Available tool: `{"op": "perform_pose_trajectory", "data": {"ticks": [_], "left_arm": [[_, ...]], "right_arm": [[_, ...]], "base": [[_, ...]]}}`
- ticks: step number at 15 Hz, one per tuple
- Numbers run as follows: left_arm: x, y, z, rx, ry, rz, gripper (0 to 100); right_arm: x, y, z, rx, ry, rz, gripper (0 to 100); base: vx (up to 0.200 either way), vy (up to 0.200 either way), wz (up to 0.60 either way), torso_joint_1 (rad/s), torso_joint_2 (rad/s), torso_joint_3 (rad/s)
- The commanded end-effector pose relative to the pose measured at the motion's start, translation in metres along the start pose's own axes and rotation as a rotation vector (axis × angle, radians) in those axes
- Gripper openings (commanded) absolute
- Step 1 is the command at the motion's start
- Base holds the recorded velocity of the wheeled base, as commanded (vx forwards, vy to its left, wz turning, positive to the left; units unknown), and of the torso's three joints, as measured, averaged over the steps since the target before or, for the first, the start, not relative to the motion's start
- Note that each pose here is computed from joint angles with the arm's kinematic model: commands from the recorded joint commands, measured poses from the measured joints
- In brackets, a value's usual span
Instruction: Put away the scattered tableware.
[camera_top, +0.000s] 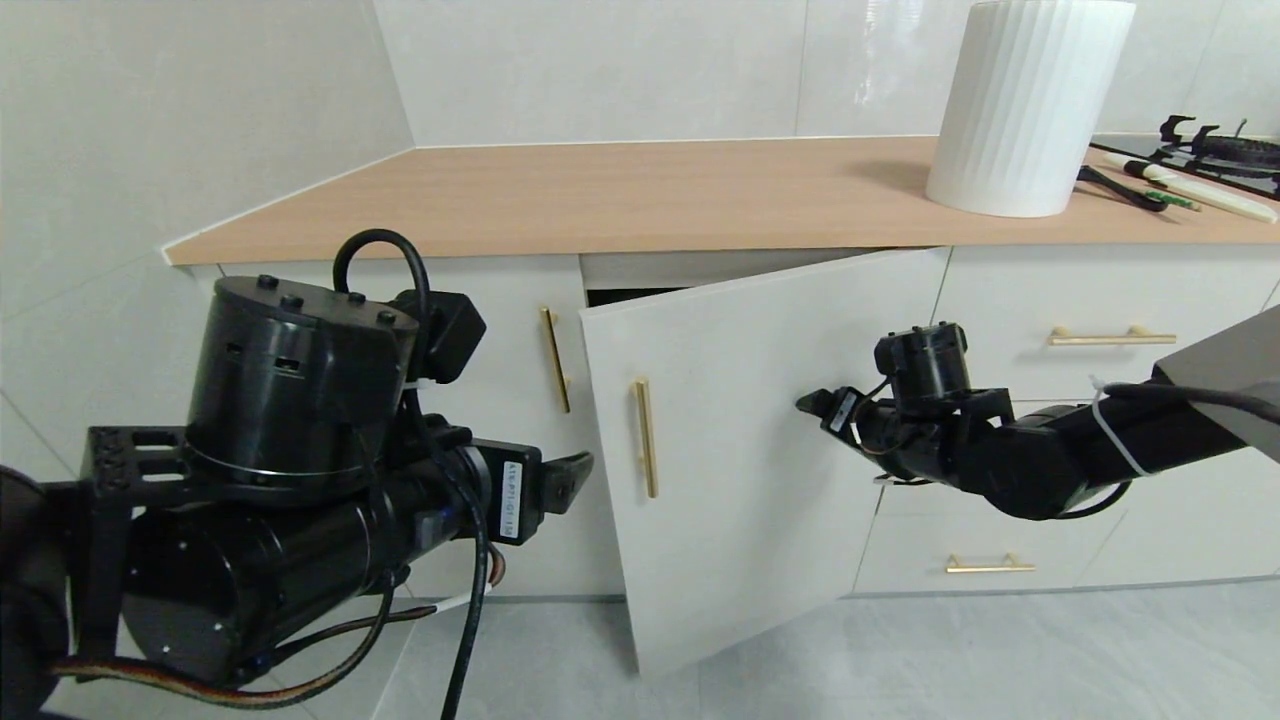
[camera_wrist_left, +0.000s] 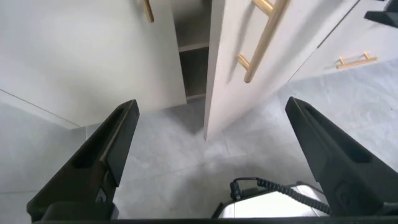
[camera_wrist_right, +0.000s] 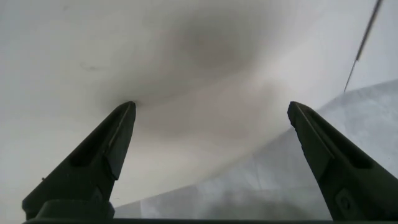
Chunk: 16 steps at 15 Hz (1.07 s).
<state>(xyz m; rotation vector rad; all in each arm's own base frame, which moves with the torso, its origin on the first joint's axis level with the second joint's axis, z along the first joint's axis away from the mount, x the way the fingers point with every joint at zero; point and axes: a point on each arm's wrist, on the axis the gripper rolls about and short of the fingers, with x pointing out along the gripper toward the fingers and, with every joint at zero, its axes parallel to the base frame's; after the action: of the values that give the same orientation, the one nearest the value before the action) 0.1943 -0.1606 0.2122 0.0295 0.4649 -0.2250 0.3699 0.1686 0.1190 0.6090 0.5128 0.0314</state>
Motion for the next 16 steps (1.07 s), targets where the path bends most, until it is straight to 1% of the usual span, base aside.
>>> {"op": "perform_pose_trajectory", "data": {"ticks": [1,4,7,9,13,16], "left_arm": [[0.0,0.0,0.0,0.0,0.0,0.0,100],[0.001,-0.001,0.0,0.0,0.002,-0.001,100],[0.002,-0.001,-0.001,0.002,0.006,0.0,100],[0.002,0.0,-0.001,0.002,0.006,0.001,100],[0.002,0.0,0.0,0.0,0.003,0.0,100],[0.002,-0.001,-0.001,0.001,0.004,0.001,100]], "right_arm": [[0.016,0.001,-0.002,0.026,-0.03,-0.028,100],[0.024,0.0,0.004,0.061,-0.075,-0.048,100],[0.029,-0.003,0.021,0.111,-0.133,-0.061,100],[0.029,-0.004,0.024,0.115,-0.146,-0.064,100],[0.044,-0.013,0.04,0.155,-0.239,-0.127,100],[0.048,-0.018,0.044,0.161,-0.253,-0.142,100]], "base": [[0.0,0.0,0.0,0.0,0.0,0.0],[0.0,0.0,0.0,0.0,0.0,0.0],[0.0,0.0,0.0,0.0,0.0,0.0],[0.0,0.0,0.0,0.0,0.0,0.0],[0.0,0.0,0.0,0.0,0.0,0.0],[0.0,0.0,0.0,0.0,0.0,0.0]]}}
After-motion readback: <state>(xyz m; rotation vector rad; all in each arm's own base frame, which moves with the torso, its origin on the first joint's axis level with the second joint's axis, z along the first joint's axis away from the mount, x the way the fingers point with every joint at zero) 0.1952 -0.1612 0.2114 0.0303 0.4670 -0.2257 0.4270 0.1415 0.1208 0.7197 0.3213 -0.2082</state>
